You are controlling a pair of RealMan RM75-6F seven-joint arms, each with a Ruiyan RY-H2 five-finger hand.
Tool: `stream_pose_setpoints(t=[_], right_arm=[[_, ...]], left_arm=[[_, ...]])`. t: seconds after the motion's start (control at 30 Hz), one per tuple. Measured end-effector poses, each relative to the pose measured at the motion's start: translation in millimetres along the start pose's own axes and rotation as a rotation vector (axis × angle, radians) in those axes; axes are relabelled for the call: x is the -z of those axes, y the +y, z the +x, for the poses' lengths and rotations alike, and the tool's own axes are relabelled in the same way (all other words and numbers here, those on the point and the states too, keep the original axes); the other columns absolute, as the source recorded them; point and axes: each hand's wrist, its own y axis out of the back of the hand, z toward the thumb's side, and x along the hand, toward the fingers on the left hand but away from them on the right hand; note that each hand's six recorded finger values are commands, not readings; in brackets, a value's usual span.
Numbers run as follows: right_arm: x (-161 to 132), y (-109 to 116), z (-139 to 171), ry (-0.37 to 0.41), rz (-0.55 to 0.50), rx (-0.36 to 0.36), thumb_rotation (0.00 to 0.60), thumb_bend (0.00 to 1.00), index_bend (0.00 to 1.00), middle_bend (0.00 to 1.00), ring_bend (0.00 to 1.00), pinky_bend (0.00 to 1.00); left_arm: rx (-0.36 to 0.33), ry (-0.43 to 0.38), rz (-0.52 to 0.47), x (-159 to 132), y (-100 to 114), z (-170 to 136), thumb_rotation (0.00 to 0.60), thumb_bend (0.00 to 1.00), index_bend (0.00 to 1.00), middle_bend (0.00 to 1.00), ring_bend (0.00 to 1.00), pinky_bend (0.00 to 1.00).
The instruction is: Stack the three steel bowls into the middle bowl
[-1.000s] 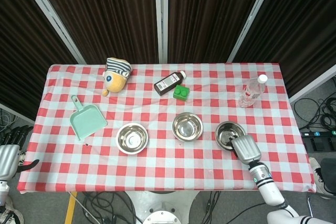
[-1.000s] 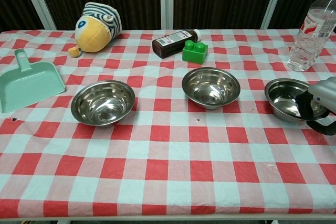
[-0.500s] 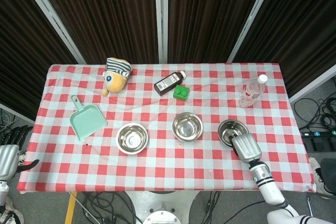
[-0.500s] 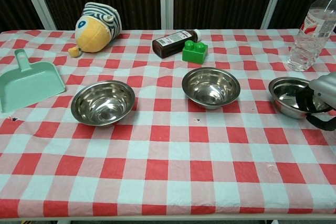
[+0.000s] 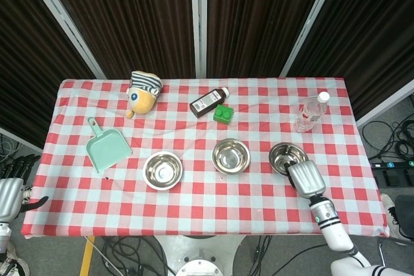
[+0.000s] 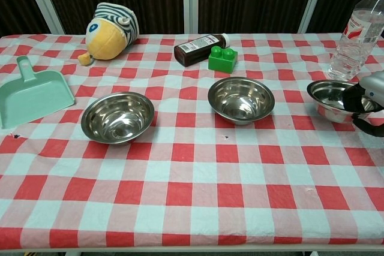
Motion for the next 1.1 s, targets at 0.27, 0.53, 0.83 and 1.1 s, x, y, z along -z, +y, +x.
stream_pose_setpoints(t=[0.27,0.53,0.83,1.1], right_arm=[[-3.0,30.3,-8.8,0.018,0.008,0.082,0.6,0.43,0.74,0.63,0.81,0.78],[-34.2,73.3,-31.6,0.11,0.036,0.171,0.6,0.43,0.74,0.64,0.81,0.78],[-93.3,77.7,-52.1,0.22,0.039,0.158,0.6,0.43,0.74,0.64,0.81,0.78],[-119.0,68.4,-65.2,0.255,0.056,0.132,0.6,0.43,0.74,0.64,0.81,0.78]], left_arm=[[-0.009,0.004,-0.004,0.7,2.3,1.7,0.6,0.12,0.16,0.21,0.13,0.17],[-0.021,-0.011,-0.005,-3.4,6.7,1.4,0.592,0.12,0.16,0.22,0.13,0.17],[-0.034,-0.046,-0.038,-9.6,16.1,-2.1,0.464,0.09,0.16,0.21,0.13,0.17],[-0.045,-0.053,-0.049,-8.4,20.1,-4.7,0.448,0.07,0.16,0.21,0.13,0.17]])
